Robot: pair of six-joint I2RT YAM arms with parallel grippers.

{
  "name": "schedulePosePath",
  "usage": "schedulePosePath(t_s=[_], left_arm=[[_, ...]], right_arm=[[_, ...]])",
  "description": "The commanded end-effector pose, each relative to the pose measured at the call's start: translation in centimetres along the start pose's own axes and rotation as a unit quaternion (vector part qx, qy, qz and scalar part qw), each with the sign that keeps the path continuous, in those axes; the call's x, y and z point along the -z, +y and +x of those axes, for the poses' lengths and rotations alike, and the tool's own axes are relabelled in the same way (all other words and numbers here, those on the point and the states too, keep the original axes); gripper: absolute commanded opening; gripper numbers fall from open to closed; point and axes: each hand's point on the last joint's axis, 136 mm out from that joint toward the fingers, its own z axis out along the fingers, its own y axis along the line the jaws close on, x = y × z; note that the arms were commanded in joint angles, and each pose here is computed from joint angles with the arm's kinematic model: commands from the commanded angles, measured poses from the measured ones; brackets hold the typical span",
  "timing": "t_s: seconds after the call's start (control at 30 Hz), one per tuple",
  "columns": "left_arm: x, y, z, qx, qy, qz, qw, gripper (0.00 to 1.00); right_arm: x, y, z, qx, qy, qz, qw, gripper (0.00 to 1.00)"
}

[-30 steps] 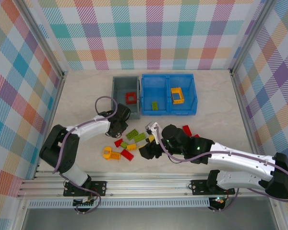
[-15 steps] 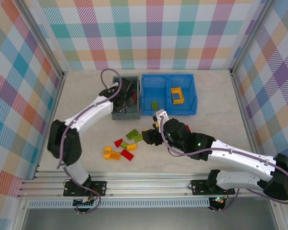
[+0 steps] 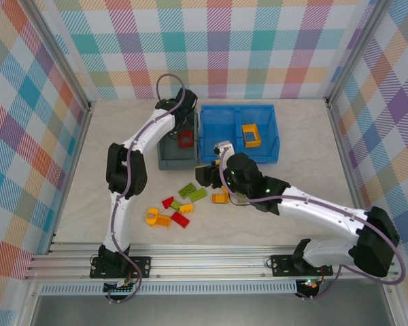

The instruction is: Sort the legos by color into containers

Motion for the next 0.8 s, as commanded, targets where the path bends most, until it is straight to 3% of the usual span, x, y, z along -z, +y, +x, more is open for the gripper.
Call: schedulePosePath(t_s=[0.0, 0.3, 0.43, 0.6, 0.77], left_arm=[[-0.8, 1.1, -0.7, -0.034, -0.001, -0.036, 0.999, 0.24], [-2.5, 1.0, -0.9, -0.052, -0.004, -0.057, 0.997, 0.30], [-2.0, 0.8, -1.0, -0.054, -0.002, -0.048, 0.997, 0.46], [0.6, 0.1, -2.3, -0.041, -0.013, -0.012, 0.999, 0.50], [6.3, -0.1, -4.5, -0.021, -0.046, 0.032, 0.998, 0.50]], right_arm=[[-0.5, 3.7, -4.3, -0.002, -0.052, -0.069, 0.996, 0.70], [-1.8, 4.8, -3.7, -0.031, -0.034, -0.100, 0.994, 0.71], [-1.2, 4.3, -3.0, -0.030, -0.028, -0.093, 0.995, 0.72], [-0.1, 3.5, -2.4, -0.027, -0.024, -0.082, 0.996, 0.72], [1.6, 1.5, -0.9, -0.010, -0.015, -0.045, 0.999, 0.71]])
